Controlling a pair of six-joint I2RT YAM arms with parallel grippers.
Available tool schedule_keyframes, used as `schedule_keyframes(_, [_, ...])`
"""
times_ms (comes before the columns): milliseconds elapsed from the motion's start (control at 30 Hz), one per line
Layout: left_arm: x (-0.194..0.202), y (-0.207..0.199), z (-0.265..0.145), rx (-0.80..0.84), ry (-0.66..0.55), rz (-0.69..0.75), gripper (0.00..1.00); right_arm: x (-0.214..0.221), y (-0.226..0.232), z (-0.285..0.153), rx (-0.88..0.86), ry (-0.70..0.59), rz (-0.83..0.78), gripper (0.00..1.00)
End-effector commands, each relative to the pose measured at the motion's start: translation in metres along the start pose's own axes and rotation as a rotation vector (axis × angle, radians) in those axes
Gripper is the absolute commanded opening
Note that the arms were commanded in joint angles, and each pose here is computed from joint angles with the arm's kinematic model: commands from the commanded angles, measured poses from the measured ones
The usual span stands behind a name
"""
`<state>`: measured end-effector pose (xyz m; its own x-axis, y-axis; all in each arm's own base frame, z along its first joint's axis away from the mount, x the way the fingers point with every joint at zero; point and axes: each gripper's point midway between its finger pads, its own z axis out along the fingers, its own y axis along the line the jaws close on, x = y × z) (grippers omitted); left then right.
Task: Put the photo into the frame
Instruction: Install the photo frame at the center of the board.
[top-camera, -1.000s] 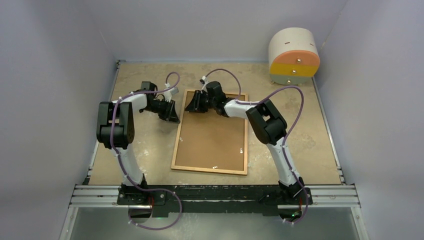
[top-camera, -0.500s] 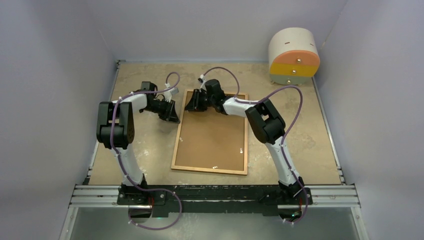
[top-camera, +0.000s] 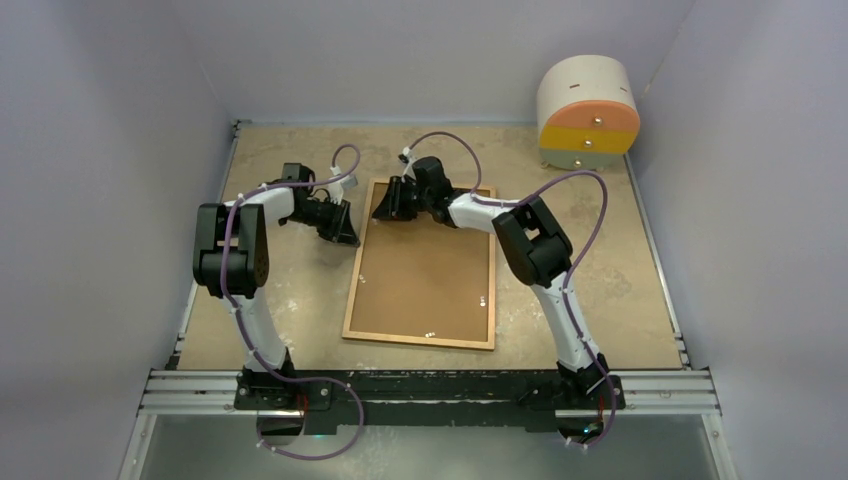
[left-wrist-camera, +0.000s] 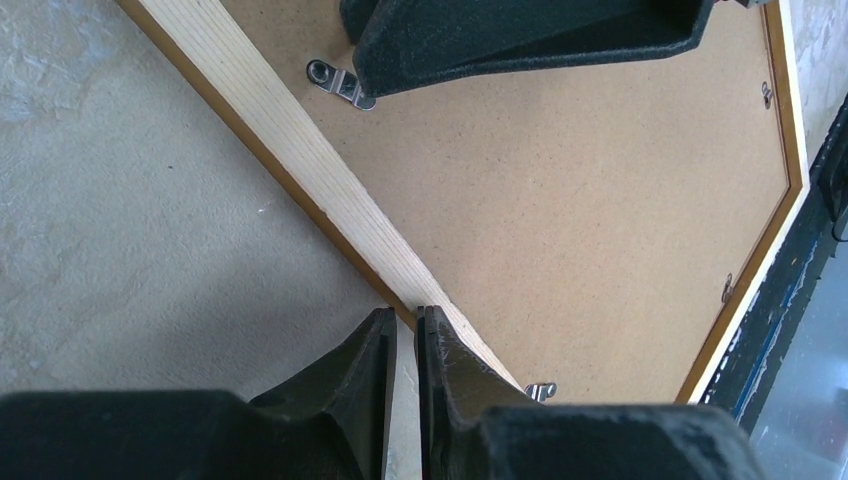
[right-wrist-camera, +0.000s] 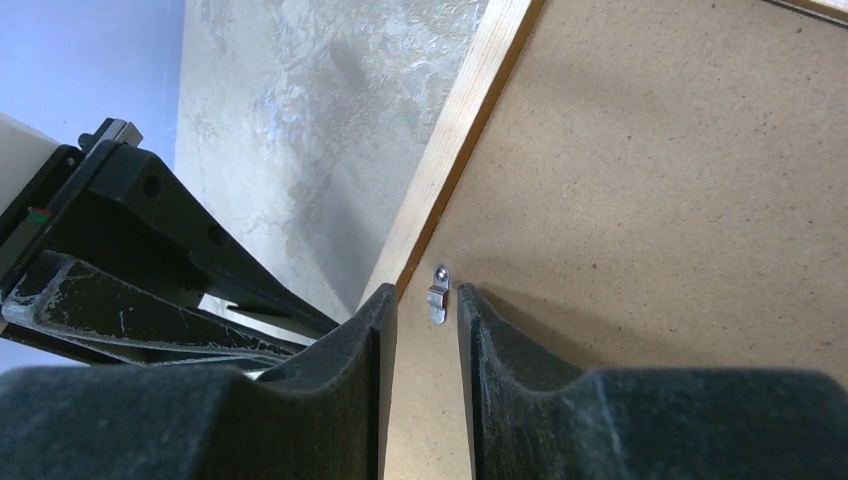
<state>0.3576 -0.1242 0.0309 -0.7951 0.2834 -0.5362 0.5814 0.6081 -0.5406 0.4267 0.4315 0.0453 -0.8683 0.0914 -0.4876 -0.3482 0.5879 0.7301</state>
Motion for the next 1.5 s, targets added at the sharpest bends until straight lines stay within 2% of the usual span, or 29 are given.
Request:
schedule_keyframes(0, [0.013,0.008,0.008,-0.030,0.053,0.037,0.16,-0.004,-0.005,0.002,0.036,-0.002,-0.036,0.32])
schedule_keyframes(600, [0.014,0.010,0.008,-0.033,0.058,0.039,0.15,0.024,0.006,0.017,0.001,0.109,-0.102,0.29])
schedule_keyframes(867, [0.014,0.011,0.009,-0.038,0.060,0.041,0.15,0.033,0.011,0.018,-0.030,0.148,-0.084,0.27])
schedule_keyframes(1033, [0.013,0.012,0.008,-0.041,0.060,0.042,0.14,0.035,0.014,0.014,-0.029,0.159,-0.077,0.27])
schedule_keyframes(1233, [0.014,0.012,0.008,-0.045,0.064,0.044,0.14,0.014,0.006,-0.004,0.011,0.103,-0.073,0.28])
schedule_keyframes(1467, [0.014,0.012,0.008,-0.042,0.062,0.042,0.14,0.023,-0.002,-0.001,0.017,0.118,-0.064,0.28])
